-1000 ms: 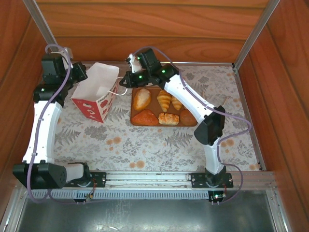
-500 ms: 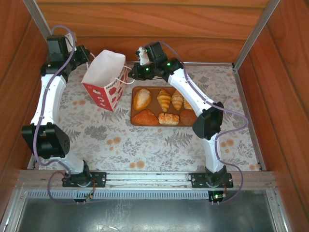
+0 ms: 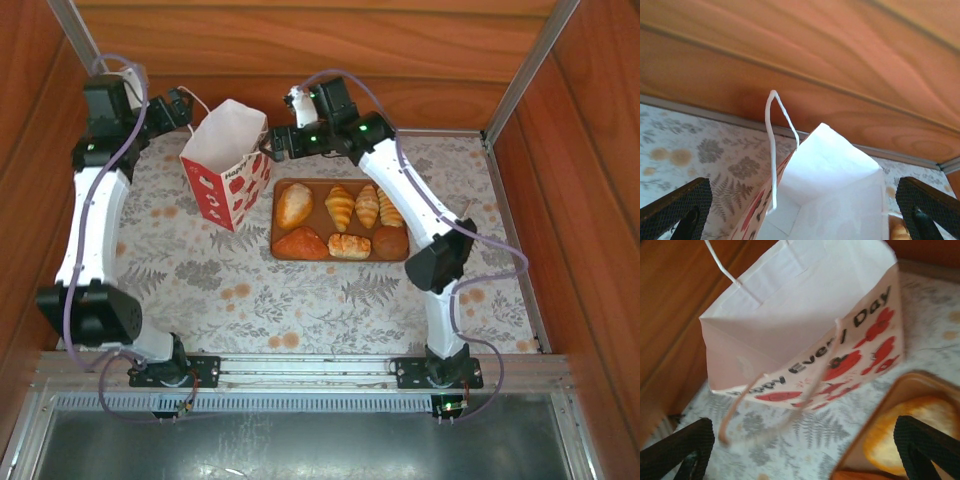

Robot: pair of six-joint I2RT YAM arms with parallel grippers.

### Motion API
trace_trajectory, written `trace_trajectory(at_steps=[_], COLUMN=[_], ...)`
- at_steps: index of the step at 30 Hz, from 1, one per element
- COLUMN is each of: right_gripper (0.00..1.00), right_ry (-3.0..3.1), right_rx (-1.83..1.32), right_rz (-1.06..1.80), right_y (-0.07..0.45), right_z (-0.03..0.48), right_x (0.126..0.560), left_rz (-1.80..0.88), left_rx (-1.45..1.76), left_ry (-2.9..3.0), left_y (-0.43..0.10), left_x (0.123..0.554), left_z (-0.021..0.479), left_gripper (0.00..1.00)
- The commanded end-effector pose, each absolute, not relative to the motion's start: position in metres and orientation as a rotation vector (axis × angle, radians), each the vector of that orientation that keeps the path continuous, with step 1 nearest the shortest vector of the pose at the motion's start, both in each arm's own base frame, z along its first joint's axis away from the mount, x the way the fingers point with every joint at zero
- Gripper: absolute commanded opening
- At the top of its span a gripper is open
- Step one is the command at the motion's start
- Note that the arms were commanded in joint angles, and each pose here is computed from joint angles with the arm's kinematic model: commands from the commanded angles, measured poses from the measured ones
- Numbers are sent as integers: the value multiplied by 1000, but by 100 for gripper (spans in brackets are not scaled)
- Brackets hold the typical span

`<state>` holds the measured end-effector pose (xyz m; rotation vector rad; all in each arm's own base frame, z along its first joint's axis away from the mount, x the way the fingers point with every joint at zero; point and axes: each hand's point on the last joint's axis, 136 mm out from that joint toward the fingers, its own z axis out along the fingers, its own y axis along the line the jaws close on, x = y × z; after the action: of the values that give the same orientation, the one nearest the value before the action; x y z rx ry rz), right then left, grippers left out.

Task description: Take the fake bread out of the paper bag

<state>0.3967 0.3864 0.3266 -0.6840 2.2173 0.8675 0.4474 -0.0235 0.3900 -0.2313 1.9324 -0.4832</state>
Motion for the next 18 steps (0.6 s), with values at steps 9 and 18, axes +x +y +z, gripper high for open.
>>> trace_trajectory(at_steps=[9, 18], right_gripper=[100, 100], right_ry=[1746, 1691], right_rx=[-540, -194], right_rz=[379, -195], right_y=[269, 119], right_z=[433, 380], right_x=[371, 344], left_rz=[-259, -179], left_rx=[-261, -426], left_ry=[1733, 1752], left_y=[6, 27], left_x=[359, 301], left_z=[440, 366], left_gripper=[100, 100])
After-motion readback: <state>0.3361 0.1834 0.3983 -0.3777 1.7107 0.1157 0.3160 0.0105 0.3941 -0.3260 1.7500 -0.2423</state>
